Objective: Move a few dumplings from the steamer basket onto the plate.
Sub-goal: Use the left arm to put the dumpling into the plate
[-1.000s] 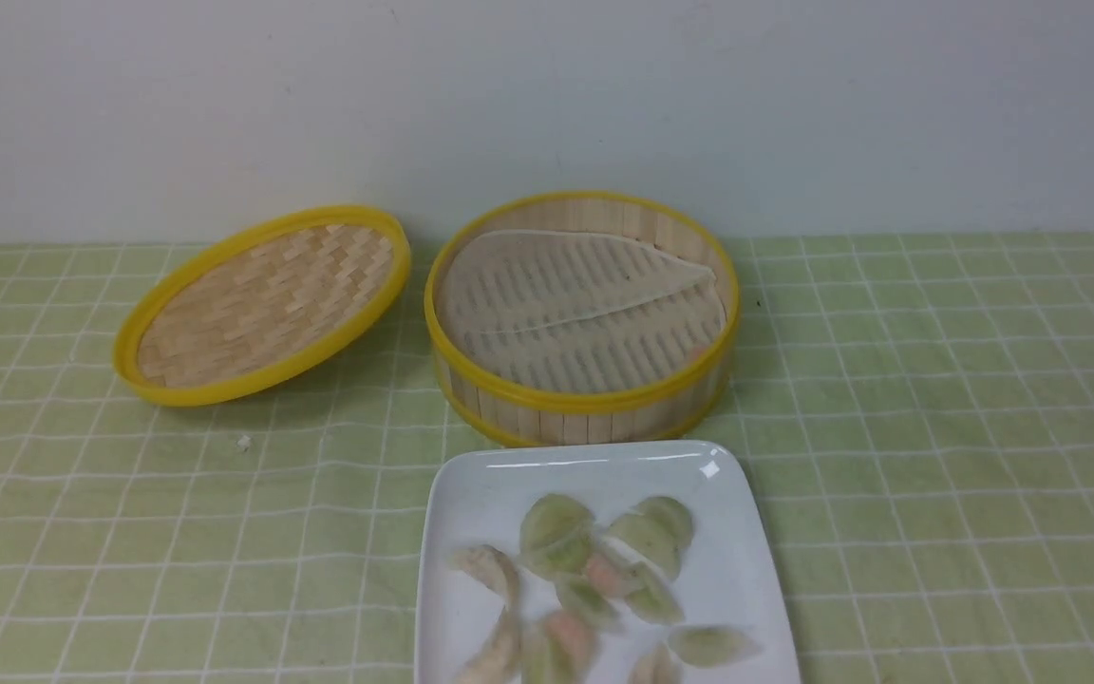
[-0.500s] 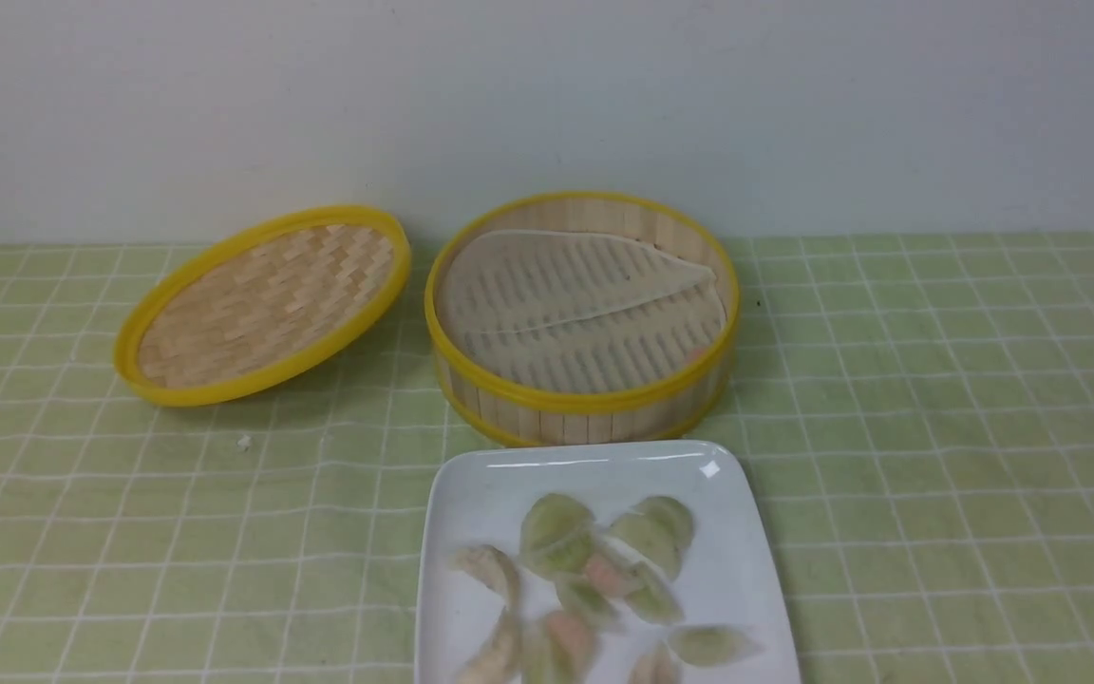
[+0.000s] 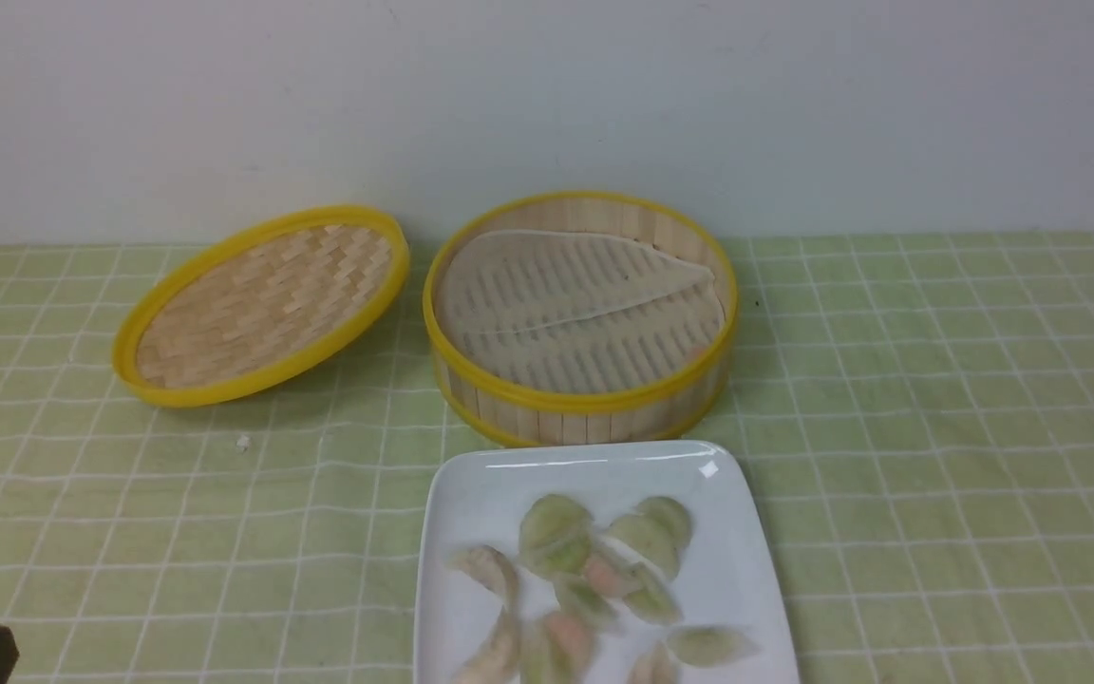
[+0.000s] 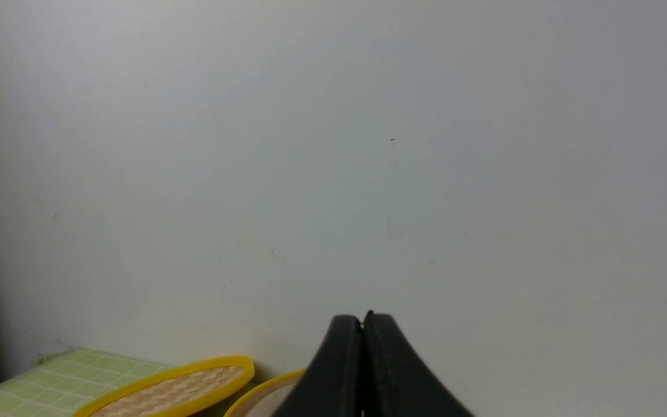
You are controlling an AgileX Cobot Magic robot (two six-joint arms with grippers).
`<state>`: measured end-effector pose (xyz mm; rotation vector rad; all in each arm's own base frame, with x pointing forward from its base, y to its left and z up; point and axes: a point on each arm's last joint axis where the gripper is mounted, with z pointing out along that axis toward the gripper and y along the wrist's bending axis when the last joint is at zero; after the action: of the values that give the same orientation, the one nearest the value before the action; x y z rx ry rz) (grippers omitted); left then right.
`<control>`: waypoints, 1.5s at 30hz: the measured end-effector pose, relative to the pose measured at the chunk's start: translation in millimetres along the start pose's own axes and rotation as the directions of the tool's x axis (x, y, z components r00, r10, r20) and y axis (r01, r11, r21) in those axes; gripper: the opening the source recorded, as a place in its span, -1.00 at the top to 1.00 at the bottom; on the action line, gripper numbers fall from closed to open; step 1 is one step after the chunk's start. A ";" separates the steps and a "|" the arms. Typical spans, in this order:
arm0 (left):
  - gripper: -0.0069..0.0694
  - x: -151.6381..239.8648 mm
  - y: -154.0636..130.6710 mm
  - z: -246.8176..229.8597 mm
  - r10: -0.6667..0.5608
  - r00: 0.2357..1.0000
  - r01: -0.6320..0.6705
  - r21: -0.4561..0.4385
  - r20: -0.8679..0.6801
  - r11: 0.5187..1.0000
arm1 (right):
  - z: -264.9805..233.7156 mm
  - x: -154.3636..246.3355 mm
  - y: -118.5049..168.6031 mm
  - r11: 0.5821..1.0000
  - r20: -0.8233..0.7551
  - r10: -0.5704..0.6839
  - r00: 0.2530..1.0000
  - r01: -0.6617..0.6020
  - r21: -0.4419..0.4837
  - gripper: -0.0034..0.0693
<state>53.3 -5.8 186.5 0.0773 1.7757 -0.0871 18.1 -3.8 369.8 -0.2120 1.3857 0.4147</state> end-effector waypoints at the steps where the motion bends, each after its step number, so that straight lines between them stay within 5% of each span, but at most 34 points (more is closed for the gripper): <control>1: 0.83 5.6 0.8 1.6 -0.006 1.000 0.006 -0.015 -0.017 1.000 | 0.1 0.0 0.0 1.000 0.000 0.000 1.000 0.000 0.000 0.95; 34: 0.83 16.3 1.2 2.2 -0.001 0.995 -0.001 -0.025 -0.103 1.000 | 0.7 0.1 0.1 1.000 -0.002 0.000 1.000 0.000 0.000 0.95; 45: 0.83 16.3 1.1 2.1 -0.002 0.994 -0.001 -0.025 -0.106 1.000 | -0.2 -5.1 13.2 0.989 0.050 0.036 0.998 -0.028 -0.146 0.95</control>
<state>52.1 -4.8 170.1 0.0645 1.8825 -0.0628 11.9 7.3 376.0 -0.2963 1.3096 0.5448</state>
